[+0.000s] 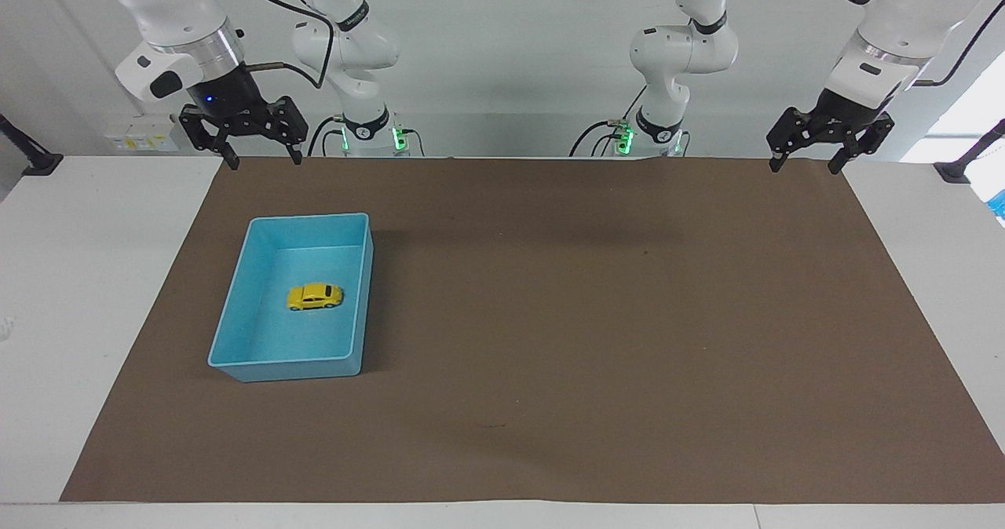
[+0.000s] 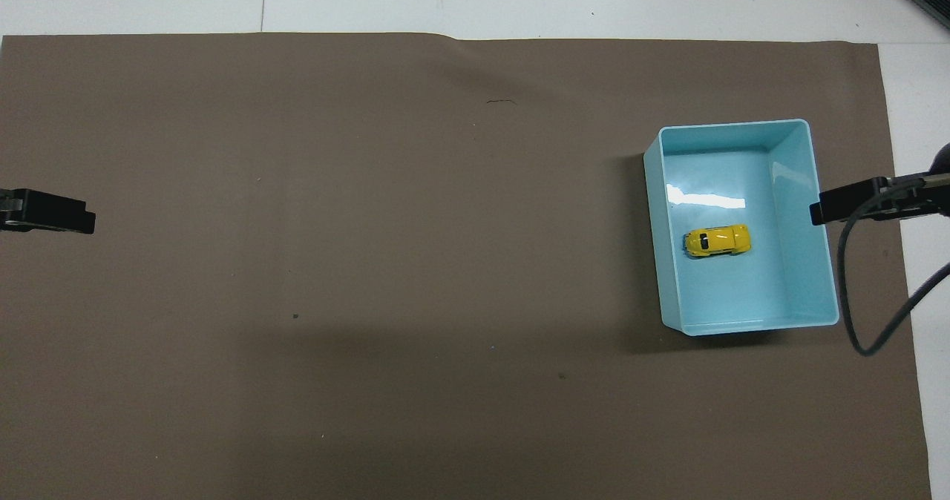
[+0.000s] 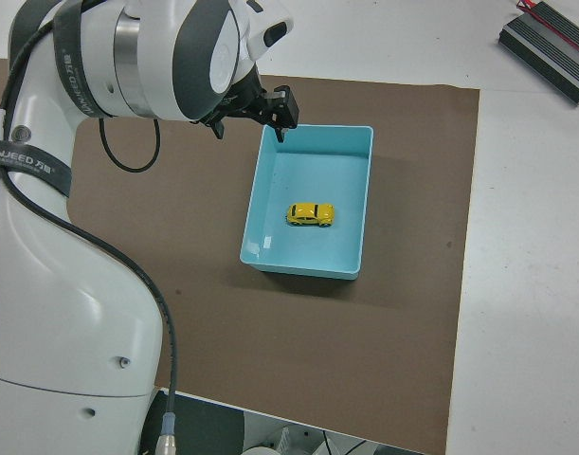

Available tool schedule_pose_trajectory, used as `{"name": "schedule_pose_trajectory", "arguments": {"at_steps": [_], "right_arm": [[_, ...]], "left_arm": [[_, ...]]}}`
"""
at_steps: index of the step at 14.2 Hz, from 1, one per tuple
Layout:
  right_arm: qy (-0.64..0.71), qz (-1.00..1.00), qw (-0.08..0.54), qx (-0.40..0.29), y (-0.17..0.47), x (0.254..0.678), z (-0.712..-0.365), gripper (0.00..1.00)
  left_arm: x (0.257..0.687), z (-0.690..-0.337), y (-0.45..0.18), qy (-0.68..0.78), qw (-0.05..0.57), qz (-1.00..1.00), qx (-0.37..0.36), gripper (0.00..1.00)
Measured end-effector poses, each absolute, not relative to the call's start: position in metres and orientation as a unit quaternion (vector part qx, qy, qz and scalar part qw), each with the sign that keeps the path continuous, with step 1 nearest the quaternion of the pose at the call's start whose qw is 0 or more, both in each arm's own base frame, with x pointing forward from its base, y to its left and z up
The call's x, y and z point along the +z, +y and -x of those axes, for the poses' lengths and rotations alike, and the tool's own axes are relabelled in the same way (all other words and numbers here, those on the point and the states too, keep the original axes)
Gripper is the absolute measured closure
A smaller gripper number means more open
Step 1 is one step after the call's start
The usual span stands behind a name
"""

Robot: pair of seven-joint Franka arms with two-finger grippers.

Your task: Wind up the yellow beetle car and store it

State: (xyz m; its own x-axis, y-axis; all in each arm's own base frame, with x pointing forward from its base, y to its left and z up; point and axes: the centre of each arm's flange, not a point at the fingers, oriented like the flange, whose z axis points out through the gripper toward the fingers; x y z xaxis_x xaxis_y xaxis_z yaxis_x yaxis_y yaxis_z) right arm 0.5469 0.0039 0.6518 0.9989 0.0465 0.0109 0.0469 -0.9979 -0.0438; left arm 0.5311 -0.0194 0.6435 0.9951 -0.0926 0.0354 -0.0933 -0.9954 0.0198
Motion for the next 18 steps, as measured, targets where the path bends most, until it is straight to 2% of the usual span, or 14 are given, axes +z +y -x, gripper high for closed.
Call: {"name": "schedule_pose_trajectory", "arguments": {"at_steps": [18], "right_arm": [[-0.017, 1.0, 0.008, -0.024, -0.005, 0.67, -0.546, 0.0]], "left_arm": [[0.643, -0.531, -0.019, -0.047, 0.011, -0.999, 0.017, 0.0]]}}
